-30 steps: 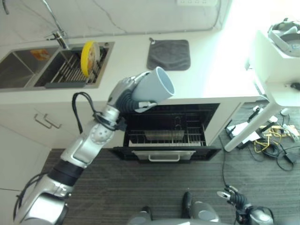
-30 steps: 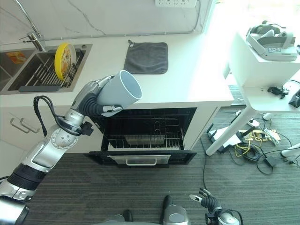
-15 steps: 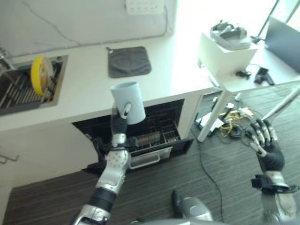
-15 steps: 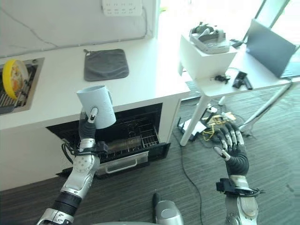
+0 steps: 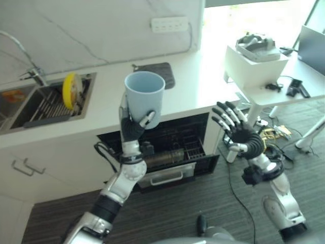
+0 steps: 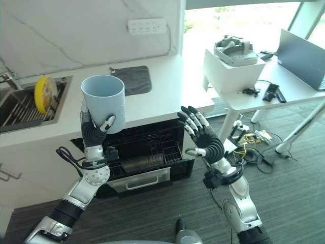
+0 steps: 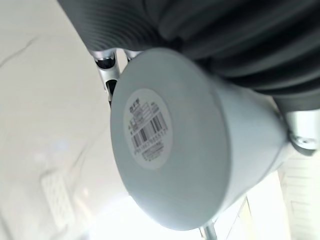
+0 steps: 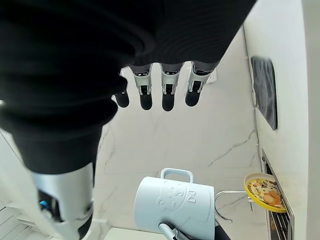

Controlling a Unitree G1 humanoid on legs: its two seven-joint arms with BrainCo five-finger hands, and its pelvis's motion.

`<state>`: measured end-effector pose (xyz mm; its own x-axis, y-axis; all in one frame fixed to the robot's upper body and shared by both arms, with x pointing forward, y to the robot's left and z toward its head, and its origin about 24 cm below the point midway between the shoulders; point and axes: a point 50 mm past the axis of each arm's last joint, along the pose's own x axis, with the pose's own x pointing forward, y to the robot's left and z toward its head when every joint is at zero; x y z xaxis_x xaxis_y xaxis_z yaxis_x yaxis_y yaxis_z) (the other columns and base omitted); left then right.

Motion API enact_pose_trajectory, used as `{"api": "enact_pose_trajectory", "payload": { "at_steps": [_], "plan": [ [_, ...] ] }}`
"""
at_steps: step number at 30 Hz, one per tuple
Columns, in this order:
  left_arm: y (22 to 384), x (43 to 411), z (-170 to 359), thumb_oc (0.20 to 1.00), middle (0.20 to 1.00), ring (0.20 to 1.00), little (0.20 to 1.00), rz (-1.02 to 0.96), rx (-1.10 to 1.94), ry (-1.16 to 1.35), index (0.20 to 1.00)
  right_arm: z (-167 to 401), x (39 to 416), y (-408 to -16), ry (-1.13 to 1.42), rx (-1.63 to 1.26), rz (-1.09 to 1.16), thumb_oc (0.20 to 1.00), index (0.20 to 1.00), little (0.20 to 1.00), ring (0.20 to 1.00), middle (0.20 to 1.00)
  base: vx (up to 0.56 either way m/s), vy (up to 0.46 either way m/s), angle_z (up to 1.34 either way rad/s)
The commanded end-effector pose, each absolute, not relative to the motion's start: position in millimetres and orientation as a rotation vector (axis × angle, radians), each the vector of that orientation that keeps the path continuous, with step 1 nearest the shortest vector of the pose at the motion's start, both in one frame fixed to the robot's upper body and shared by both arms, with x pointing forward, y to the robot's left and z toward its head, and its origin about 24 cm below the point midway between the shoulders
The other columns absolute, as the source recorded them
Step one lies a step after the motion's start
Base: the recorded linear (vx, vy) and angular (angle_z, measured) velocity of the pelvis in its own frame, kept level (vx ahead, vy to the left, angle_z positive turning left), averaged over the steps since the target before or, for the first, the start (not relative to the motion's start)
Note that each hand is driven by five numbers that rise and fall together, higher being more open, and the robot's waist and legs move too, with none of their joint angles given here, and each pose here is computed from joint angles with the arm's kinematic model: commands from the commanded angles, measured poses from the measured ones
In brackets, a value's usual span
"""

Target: Place the dishes in the dishwasher.

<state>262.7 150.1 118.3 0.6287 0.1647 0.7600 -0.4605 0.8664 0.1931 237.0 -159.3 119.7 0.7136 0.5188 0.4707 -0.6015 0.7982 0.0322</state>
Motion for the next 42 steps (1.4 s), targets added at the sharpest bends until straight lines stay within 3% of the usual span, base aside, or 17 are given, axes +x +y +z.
{"api": "enact_pose_trajectory", "payload": {
  "at_steps": [1,18,42],
  "plan": [
    [158,263,127,0.200,0.200,0.200,0.200,0.544,0.517,-0.967,0.200,132,245,-148,-0.528,0.194,0.610,1.000,1.000,1.000,1.000,1.000,0.01,-0.053,0.20],
    [156,273,109,0.200,0.200,0.200,0.200,0.821,0.728,-1.005,0.200,162,278,-82,-0.544,0.170,0.628,1.000,1.000,1.000,1.000,1.000,0.01,-0.018,0.14],
    [107,273,102,0.200,0.200,0.200,0.200,0.498,0.653,-1.072,0.200,180,298,-42,-0.480,0.194,0.709,1.000,1.000,1.000,1.000,1.000,0.02,-0.004,0.03]
  ]
}}
